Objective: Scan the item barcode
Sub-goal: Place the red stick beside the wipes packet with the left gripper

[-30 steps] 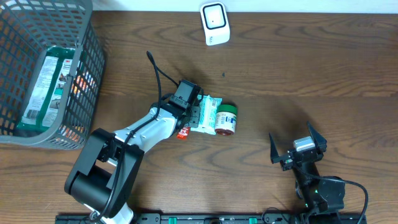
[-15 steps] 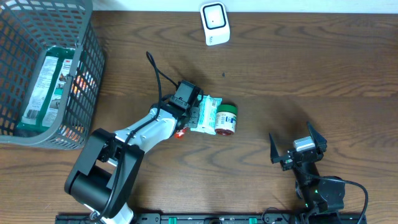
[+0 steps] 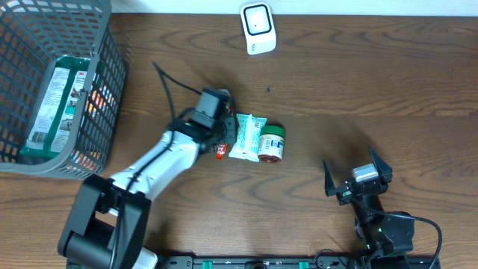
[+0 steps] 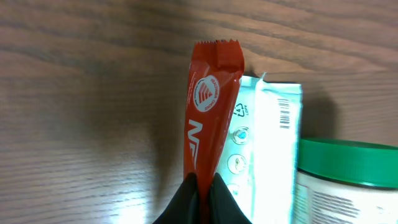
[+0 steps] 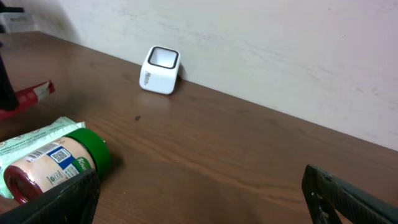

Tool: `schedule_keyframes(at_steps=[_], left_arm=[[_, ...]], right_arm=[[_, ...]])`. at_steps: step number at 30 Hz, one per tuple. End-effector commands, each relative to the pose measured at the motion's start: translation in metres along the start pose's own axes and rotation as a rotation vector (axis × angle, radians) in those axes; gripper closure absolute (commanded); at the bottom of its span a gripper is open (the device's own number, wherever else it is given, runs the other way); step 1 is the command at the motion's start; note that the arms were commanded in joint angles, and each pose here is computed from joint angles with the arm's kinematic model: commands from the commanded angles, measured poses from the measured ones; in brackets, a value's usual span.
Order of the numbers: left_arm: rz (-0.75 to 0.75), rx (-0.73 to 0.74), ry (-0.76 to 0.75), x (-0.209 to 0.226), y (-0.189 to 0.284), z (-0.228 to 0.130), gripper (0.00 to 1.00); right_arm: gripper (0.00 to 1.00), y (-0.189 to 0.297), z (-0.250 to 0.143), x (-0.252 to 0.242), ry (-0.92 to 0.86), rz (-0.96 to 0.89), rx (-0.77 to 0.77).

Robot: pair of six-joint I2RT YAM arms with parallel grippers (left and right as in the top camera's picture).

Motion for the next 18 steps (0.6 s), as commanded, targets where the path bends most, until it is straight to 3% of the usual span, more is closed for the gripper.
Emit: schedule_keyframes(at_steps=[1, 11, 18], left_arm=[[-0.242, 0.078, 0.129, -0.003, -0.004, -0.006, 0.93], [-0.658, 0.132, 0.292, 0.014, -0.027, -0.015, 0.93], [-0.644, 0.166, 0.339, 0.033, -0.050, -0.032, 0.93]], right_arm=[[0.01, 0.000, -0.001, 0.003, -0.012, 0.010, 0.004], [0.01, 0.000, -0.001, 0.003, -0.012, 0.010, 0.004], [0.01, 0.000, -0.001, 0.003, -0.012, 0.010, 0.004]])
Point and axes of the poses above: each gripper's point midway between its finger pads, its own y axis back along the fingers, its own x axis along the line the jaws close on, z = x × y, the point moved 3 cm from there along y, back along the fingers, and after that the axes turned 15 degrees about -y, right-handed, at the moved point
